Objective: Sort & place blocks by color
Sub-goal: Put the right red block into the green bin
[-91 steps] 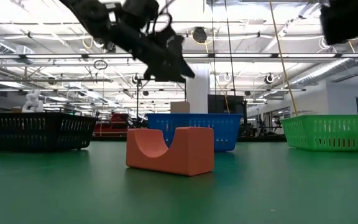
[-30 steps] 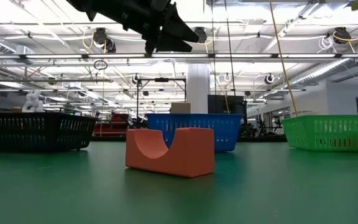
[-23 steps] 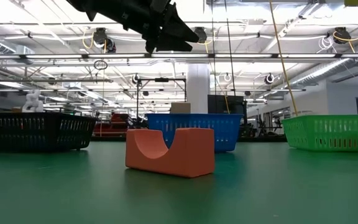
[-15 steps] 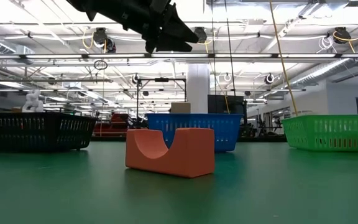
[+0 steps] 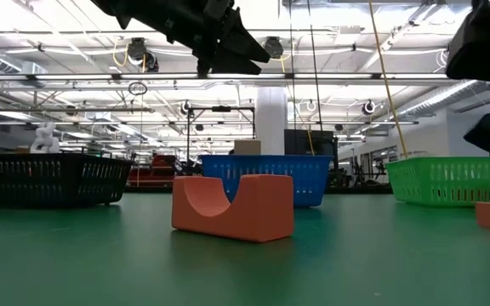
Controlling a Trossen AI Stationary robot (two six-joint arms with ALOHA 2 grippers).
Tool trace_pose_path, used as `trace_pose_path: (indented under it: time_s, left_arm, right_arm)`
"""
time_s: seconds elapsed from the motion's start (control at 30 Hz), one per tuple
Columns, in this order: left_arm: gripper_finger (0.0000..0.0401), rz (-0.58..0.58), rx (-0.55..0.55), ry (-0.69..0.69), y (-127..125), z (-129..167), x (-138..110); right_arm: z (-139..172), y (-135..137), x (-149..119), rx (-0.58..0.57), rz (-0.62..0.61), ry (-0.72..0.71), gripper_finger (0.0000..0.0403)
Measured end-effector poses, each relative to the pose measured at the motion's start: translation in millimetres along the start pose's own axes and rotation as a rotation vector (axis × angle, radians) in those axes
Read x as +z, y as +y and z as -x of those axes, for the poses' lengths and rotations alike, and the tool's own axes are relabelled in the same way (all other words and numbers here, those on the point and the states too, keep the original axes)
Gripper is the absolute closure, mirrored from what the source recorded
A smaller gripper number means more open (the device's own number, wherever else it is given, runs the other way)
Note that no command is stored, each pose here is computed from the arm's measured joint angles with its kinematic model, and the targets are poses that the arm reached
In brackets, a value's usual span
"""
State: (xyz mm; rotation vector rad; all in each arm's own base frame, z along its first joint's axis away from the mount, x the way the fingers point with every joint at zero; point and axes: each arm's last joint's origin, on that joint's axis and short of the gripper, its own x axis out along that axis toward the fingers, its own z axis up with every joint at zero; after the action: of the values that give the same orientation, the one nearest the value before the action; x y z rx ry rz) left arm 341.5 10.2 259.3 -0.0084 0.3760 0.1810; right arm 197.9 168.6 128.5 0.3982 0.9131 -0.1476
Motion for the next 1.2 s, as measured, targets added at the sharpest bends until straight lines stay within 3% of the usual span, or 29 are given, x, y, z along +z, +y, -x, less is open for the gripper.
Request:
trace_pose_path:
  time_s: [0.13,0.4,0.5,0.73,0.93,1.2]
  left_arm:
    - [0.0171,0.016,0.000,0.000,0.0,0.0,0.0]
    - [0.0171,0.017,0.000,0.002,0.0,0.0,-0.2]
    - [0.0171,0.013,0.000,0.003,0.0,0.0,-0.3]
    - [0.0171,-0.010,0.000,0.011,0.0,0.0,-1.1]
    - [0.0171,-0.020,0.003,0.078,0.3,0.3,-7.6]
    - [0.0171,-0.027,0.004,0.125,0.6,0.8,-12.1]
  right_arm:
    - [-2.0,-2.9,5.4,-0.008,-0.014,-0.006,0.0347]
    - [-0.9,-4.6,12.3,0.041,-0.021,0.042,0.0237]
    - [6.1,-3.2,16.1,0.065,-0.005,0.021,0.0214]
    - [24.2,1.2,24.8,0.120,0.085,-0.060,0.0207]
    - [12.4,7.2,12.9,0.065,0.262,-0.106,0.0207]
    - [-3.4,18.2,1.9,0.097,0.321,-0.142,0.0212]
